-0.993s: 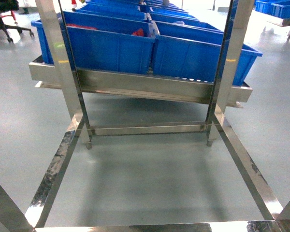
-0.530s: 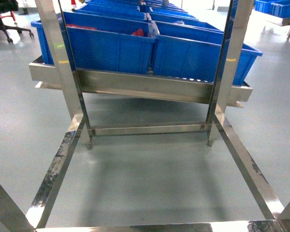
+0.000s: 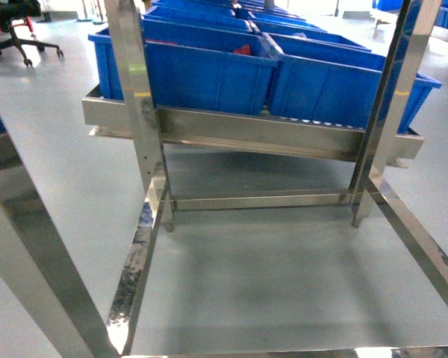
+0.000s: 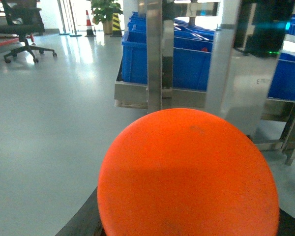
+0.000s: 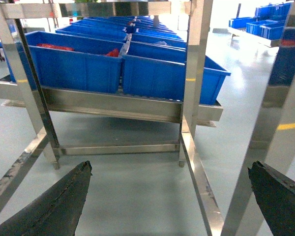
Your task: Pick capacitor and pack into box
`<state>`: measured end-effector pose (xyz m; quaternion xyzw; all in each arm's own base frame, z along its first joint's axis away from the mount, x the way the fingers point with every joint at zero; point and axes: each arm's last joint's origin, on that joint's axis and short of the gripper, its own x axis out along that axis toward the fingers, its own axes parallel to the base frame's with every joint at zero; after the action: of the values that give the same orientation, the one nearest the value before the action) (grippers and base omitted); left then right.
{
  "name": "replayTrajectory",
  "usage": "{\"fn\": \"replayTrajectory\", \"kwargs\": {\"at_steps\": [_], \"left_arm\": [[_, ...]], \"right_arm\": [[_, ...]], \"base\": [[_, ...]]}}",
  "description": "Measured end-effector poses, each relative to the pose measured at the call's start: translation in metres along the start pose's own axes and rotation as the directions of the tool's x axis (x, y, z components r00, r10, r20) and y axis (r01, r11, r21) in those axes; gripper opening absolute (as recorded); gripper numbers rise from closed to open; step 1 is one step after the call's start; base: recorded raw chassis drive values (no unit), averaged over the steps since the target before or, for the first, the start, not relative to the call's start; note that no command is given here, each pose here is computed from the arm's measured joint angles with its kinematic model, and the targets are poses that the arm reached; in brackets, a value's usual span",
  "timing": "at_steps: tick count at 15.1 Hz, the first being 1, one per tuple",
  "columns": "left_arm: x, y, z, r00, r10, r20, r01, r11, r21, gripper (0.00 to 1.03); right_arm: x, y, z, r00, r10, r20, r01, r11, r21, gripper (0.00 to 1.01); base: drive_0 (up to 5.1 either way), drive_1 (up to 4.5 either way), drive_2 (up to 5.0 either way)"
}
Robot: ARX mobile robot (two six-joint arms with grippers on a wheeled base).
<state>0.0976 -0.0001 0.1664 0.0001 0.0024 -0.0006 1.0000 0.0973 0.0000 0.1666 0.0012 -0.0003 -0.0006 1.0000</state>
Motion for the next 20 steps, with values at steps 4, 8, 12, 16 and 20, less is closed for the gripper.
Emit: {"fn": "replayTrajectory", "kwargs": {"at_steps": [4,8,12,16,20], "left_arm": [[0.0000,0.0000,0.0000,1.000,0.000,0.000,0.000,1.0000,0.000,0.44],[0.0000,0.0000,0.0002,1.000,0.000,0.002,0.000,1.0000,0.000,0.44],[0.0000,0.0000,-0.0001,1.000,0.000,-0.001,0.000,1.0000,0.000,0.44],[0.0000,0.0000,0.0001,1.000,0.000,0.001,0.000,1.0000,0.000,0.44],[0.0000,0.0000,0.0000,1.000,0.000,0.000,0.000,1.0000,0.000,0.44]], "right_arm": [[0.0000,0.0000,0.0006,1.000,0.000,0.006,0.000,1.0000,0.000,0.98],[0.0000,0.0000,0.0003,1.000,0.000,0.003,0.000,1.0000,0.000,0.98],[0.0000,0.0000,0.0001,1.000,0.000,0.001,0.000,1.0000,0.000,0.98],[0.0000,0.0000,-0.0001,1.000,0.001,-0.001,-0.001,1.0000,0.000,0.98],[0.0000,0.0000,0.0000,1.000,0.001,0.000,-0.001,1.0000,0.000,0.98]], "base": [[-5.0,2.46,2.5],[-5.0,2.48,2.5],[-5.0,2.50,2.5],[-5.0,2.41,2.4],[-4.9,2.52,2.5]]}}
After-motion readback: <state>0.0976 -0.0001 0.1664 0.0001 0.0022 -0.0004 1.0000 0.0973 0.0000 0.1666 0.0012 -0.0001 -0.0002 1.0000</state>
